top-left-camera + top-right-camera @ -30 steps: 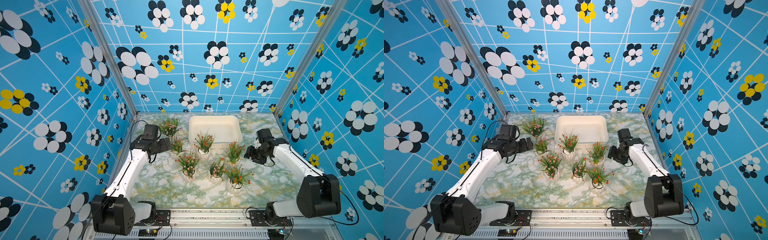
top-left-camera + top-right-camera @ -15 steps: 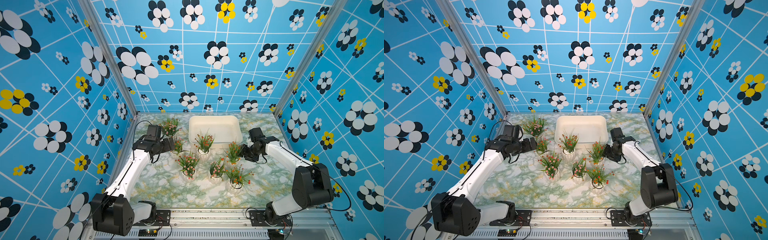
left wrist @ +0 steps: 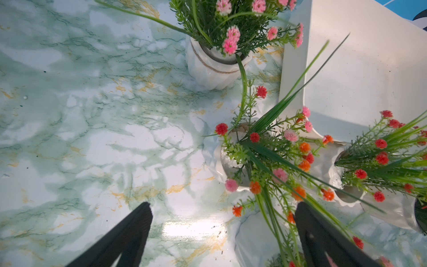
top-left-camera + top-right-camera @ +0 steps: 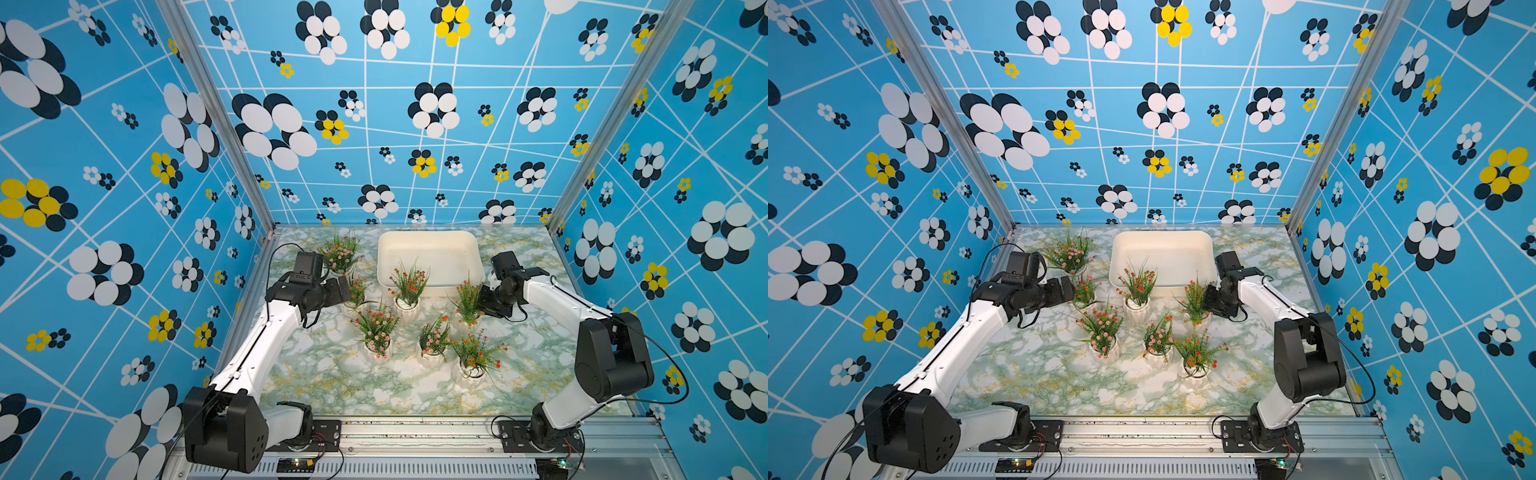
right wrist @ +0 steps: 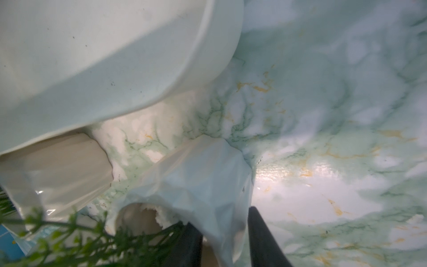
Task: Put the potted gypsophila into the storage box
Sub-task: Pick up the baby's breath potted plant from the center of the board.
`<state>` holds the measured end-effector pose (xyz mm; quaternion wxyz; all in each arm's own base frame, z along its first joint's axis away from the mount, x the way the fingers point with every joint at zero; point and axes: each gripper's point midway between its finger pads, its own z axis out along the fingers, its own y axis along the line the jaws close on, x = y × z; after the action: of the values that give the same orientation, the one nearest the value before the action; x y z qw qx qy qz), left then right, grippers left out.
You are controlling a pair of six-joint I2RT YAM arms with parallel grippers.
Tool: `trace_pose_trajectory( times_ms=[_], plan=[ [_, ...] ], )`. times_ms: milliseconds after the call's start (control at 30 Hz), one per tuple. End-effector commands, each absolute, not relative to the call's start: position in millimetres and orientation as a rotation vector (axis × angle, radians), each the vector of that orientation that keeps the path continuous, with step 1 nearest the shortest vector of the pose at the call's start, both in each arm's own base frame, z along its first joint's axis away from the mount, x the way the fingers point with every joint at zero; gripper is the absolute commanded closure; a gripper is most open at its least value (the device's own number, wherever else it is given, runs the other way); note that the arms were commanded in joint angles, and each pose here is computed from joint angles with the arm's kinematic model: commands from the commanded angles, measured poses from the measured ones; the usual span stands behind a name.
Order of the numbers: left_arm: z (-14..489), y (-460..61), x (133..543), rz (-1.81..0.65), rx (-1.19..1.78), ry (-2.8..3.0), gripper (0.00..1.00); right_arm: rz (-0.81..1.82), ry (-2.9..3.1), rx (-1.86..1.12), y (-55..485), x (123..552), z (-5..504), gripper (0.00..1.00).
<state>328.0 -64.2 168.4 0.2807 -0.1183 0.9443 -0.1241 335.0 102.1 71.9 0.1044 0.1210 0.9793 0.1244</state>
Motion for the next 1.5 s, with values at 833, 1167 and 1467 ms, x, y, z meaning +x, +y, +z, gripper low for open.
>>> trace_pose_trajectory(
  times_ms=[833,1167,1467],
  plan=[
    [156.4,-67.8,322.5,-0.356,-0.318,2.531,0.0,0.184,2.903,0.219,92.8,338.1,102.0,0.99],
    [158.1,-67.8,321.6,-0.357,-0.315,2.528,0.0,0.141,2.865,0.131,88.4,343.7,149.6,1.0],
    [162.2,-67.0,321.9,-0.356,-0.311,2.517,0.0,0.059,2.795,0.016,86.8,379.7,210.6,1.0]
  ],
)
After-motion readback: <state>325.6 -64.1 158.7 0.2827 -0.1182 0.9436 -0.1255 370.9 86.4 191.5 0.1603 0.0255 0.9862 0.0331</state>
